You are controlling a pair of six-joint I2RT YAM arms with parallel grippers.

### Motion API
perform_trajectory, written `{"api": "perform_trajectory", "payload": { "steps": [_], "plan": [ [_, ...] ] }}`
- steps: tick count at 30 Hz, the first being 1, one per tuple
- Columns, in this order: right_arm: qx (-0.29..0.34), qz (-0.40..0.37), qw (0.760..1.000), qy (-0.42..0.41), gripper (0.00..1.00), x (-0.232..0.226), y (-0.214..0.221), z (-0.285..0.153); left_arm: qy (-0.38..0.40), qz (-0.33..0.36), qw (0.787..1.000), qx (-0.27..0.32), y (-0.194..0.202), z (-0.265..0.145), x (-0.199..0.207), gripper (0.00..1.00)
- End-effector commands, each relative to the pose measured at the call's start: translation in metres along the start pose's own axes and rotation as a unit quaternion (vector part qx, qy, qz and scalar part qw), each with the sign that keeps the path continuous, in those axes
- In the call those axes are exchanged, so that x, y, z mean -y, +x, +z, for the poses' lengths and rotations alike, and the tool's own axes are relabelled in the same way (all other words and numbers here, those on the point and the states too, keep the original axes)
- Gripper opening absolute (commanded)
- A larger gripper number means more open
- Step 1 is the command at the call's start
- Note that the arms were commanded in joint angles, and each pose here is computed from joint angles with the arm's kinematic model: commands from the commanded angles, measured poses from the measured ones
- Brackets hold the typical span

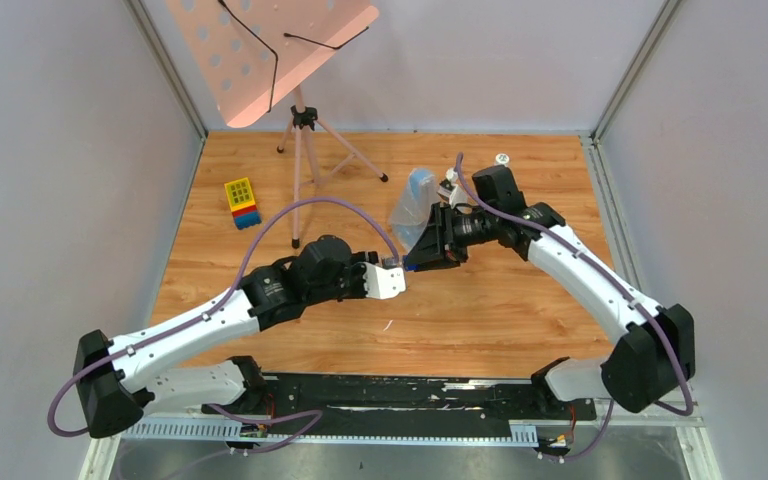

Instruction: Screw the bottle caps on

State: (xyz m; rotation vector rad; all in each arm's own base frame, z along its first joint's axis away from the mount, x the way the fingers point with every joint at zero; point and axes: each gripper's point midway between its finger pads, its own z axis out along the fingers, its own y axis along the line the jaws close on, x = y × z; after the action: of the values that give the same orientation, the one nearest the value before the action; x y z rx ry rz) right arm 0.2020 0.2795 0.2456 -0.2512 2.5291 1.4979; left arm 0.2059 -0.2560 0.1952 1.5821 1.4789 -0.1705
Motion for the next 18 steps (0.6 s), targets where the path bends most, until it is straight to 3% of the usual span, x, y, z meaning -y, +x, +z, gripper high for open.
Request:
{"api": "perform_trajectory", "payload": {
  "steps": [1, 3, 5, 7, 9, 14, 18],
  "plan": [
    [0.011, 0.155, 0.988, -0.020, 0.00, -0.006, -0.017, 0.008, -0.066, 0.061, 0.991, 0.096, -0.058, -0.012, -0.024, 0.34],
    [0.034, 0.098, 0.994, -0.022, 0.07, -0.013, -0.023, 0.001, -0.069, 0.062, 0.992, 0.090, -0.056, -0.011, -0.024, 0.35],
    [0.052, 0.007, 0.998, -0.038, 0.26, -0.027, -0.025, -0.010, -0.068, 0.060, 0.992, 0.086, -0.055, -0.009, -0.024, 0.35],
    [0.071, -0.100, 0.991, -0.052, 0.41, -0.041, -0.022, -0.024, -0.058, 0.056, 0.993, 0.083, -0.054, -0.006, -0.021, 0.35],
    [0.096, -0.200, 0.974, -0.052, 0.51, -0.046, -0.018, -0.038, -0.042, 0.052, 0.994, 0.080, -0.054, -0.003, -0.017, 0.35],
    [0.122, -0.405, 0.905, -0.048, 0.66, -0.041, 0.009, -0.059, 0.019, 0.017, 0.995, 0.098, -0.062, -0.005, -0.008, 0.34],
    [0.130, -0.570, 0.811, -0.039, 0.74, -0.033, 0.030, -0.073, 0.078, -0.015, 0.989, 0.125, -0.068, -0.007, -0.002, 0.35]
  ]
}}
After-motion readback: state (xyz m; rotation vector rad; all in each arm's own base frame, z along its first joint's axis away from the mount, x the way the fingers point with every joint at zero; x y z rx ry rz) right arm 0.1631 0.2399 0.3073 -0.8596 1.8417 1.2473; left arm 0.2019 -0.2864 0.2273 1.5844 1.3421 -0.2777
